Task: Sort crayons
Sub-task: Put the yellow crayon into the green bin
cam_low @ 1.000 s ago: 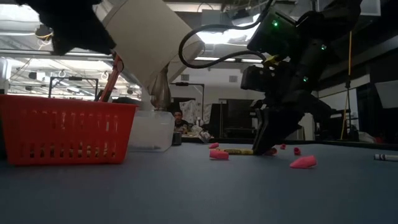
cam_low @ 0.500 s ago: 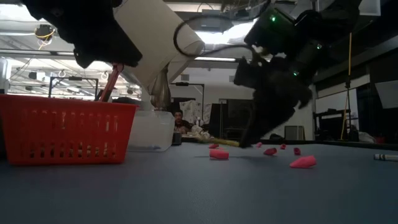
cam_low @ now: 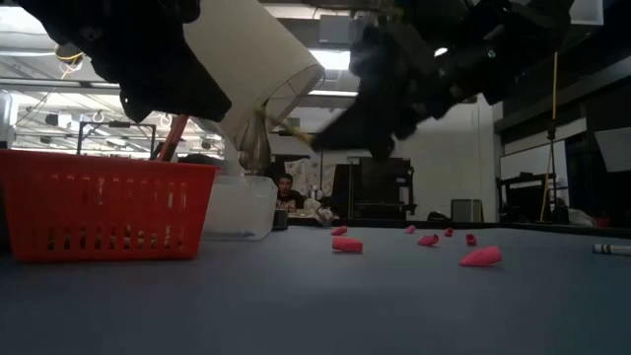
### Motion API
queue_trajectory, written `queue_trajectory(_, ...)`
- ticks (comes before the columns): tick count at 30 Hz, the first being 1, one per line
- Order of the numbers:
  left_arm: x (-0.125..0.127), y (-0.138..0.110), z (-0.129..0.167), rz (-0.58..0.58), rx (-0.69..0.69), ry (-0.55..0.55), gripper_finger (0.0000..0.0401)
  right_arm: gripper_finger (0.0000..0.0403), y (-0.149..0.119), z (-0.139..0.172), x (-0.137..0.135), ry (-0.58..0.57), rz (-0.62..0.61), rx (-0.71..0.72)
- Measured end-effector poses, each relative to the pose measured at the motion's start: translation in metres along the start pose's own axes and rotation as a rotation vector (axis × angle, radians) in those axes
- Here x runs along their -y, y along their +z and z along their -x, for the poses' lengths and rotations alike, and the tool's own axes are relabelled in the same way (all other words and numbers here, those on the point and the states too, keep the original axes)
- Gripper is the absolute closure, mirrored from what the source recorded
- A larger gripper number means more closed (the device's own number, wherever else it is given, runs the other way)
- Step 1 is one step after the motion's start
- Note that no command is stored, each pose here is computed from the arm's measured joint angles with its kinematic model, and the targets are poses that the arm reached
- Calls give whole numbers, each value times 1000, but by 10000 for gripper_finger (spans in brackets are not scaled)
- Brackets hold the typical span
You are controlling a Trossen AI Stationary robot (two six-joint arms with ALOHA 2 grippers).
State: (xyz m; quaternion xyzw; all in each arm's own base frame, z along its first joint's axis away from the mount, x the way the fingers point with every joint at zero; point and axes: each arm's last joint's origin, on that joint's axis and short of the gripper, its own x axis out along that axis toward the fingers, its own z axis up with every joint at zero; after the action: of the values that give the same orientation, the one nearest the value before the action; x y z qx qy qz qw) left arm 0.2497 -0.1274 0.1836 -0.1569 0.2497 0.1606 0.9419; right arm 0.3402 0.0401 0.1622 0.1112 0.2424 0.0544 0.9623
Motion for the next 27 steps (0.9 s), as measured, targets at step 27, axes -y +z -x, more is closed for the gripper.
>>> queue_trajectory(27, 16, 35, 1, -31, 272, -176, 313, 379, 22, 6, -40, 305, 131, 259)
